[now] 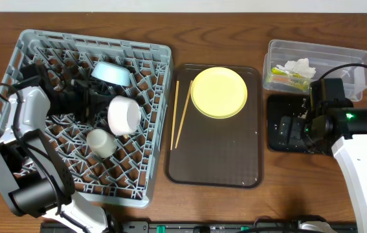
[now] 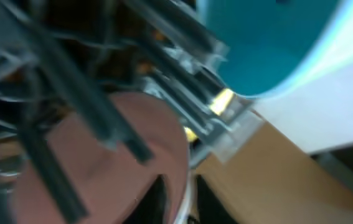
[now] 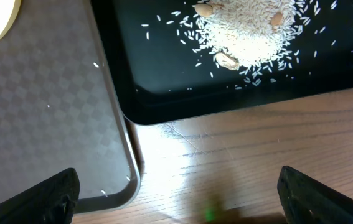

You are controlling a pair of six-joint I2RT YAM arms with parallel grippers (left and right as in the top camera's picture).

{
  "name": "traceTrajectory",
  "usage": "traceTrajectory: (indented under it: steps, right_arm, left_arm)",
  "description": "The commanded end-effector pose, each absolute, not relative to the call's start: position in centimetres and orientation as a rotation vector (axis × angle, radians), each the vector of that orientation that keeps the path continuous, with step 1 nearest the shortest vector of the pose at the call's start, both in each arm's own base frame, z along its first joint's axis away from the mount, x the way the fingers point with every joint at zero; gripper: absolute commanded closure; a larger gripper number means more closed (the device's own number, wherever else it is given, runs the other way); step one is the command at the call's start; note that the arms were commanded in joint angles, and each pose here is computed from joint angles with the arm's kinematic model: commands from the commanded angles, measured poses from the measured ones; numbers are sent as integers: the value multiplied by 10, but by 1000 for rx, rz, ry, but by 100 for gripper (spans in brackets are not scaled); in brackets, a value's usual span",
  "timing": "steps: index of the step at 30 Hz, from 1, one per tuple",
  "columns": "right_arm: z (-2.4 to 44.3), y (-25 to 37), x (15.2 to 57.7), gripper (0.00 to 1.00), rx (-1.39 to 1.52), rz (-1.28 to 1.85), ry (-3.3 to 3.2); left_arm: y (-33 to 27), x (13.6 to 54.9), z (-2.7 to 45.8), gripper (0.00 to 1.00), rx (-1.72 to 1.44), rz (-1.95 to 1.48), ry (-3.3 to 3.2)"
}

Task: Sort waste into correct bins and load items into the dishwasher
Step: 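Lower the pink bowl into the rack and open the left gripper, then move the left gripper to the wooden chopsticks on the tray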

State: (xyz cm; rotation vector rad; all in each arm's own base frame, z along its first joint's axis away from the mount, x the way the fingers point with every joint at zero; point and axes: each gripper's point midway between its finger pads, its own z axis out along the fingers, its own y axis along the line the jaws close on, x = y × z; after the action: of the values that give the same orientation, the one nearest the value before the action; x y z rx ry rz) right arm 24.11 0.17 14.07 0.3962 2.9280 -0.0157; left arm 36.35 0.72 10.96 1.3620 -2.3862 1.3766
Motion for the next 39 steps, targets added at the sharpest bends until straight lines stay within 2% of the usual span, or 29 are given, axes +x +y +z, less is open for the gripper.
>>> traceTrajectory:
  steps: [1, 2, 5, 13, 17, 20, 24, 26, 29, 32, 39]
  right_arm:
    - [148, -2, 244, 1, 367, -35, 2905]
    - [148, -3, 244, 1, 367, -35, 2904]
    - [148, -2, 244, 1, 367, -35, 2905]
    - [148, -2, 244, 1, 368, -34, 2904]
    - [148, -3, 244, 1, 368, -35, 2903]
    - [148, -2, 245, 1, 368, -33, 2898]
    - [148, -2, 246, 1, 368, -32, 2896]
    - [148, -2, 246, 1, 368, -32, 2896]
    - [148, -2, 246, 1, 368, -32, 2894]
    - [148, -2, 246, 1, 367, -32, 2895]
    - [148, -2, 246, 1, 367, -32, 2895]
  left_arm:
    - [22, 356, 90, 61, 1373, 1244, -2473]
    - [24, 357, 91, 56, 1372, 1249, -2483]
    - [34, 362, 97, 51, 1356, 1274, -2546]
    - [38, 379, 159, 49, 1117, 1366, -2943]
    - [29, 376, 196, 48, 892, 1239, -3262]
    - [12, 370, 216, 50, 671, 1070, -3466]
    - [-41, 361, 233, 57, 314, 938, -3602]
    - [-63, 358, 230, 58, 182, 867, -3619]
    - [-103, 353, 211, 73, -41, 738, -3605]
    - [-137, 350, 189, 81, -216, 660, -3565]
    - [-203, 351, 139, 81, -609, 638, -3441]
